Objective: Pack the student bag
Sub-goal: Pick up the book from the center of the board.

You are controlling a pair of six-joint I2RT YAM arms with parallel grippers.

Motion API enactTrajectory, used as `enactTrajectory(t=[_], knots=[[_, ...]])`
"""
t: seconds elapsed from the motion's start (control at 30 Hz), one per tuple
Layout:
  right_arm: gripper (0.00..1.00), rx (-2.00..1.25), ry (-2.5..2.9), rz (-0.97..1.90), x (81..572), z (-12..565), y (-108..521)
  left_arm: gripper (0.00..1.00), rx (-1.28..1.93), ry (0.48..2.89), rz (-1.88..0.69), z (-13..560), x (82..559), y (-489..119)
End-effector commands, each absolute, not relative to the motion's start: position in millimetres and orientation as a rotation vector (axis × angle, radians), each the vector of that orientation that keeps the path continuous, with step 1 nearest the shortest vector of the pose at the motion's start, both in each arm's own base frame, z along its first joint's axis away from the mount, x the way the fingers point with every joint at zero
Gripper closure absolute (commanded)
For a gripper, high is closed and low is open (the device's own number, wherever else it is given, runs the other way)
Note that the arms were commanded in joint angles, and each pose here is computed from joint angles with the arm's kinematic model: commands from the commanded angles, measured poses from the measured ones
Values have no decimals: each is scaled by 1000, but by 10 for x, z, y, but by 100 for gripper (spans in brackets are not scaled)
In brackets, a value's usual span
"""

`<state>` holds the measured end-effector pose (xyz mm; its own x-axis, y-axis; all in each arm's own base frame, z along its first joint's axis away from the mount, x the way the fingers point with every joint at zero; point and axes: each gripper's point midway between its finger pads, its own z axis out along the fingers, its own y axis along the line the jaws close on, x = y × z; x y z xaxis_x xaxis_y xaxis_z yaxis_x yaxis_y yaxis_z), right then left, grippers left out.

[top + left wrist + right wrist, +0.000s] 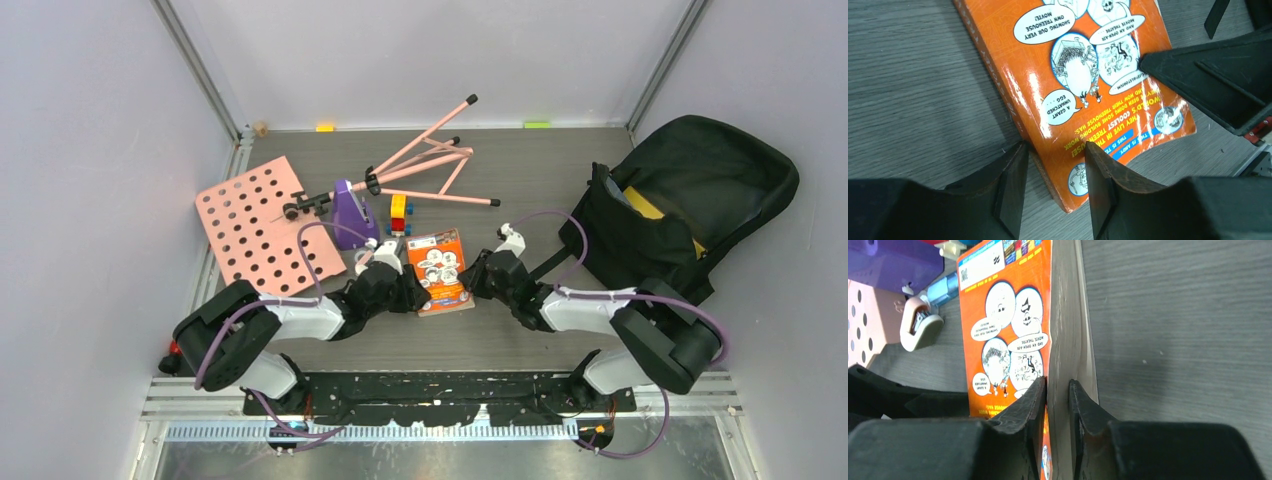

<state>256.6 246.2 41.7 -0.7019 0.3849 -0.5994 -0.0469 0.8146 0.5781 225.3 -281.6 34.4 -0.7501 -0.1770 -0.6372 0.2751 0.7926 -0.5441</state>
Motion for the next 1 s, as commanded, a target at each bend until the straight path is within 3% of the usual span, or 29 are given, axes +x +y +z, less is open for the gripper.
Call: enactTrajectory(t=[0.0,0.27,0.33,0.37,0.4,0.5,0.7,0.8,0.97], knots=[[75,-41,2350,1233,1902,507,3225,56,232,2199,-1254,708,1867,-3405],[71,-65,2363,1252,1897,458,3294,56,241,2183,-1211,746,1914,-3367],[79,-67,2353,1256,1898,509,3291,56,250,2183,-1184,752,1932,-3347],[91,-63,2353,1250,1900,519,3280,56,255,2185,-1172,754,1939,-3338],[95,-60,2334,1258,1905,590,3275,55,262,2186,-1163,761,1942,-3332],[99,-5,2295,1213,1959,715,3167,46,277,2164,-1158,854,1958,-3332],[100,148,2120,1028,2105,1207,2637,16,337,2143,-988,1064,2031,-3110],[100,180,2011,947,2123,1568,2328,8,363,2101,-929,1266,2059,-2989],[100,201,1894,891,2104,2039,2025,0,338,1971,-1039,1782,2027,-2978]])
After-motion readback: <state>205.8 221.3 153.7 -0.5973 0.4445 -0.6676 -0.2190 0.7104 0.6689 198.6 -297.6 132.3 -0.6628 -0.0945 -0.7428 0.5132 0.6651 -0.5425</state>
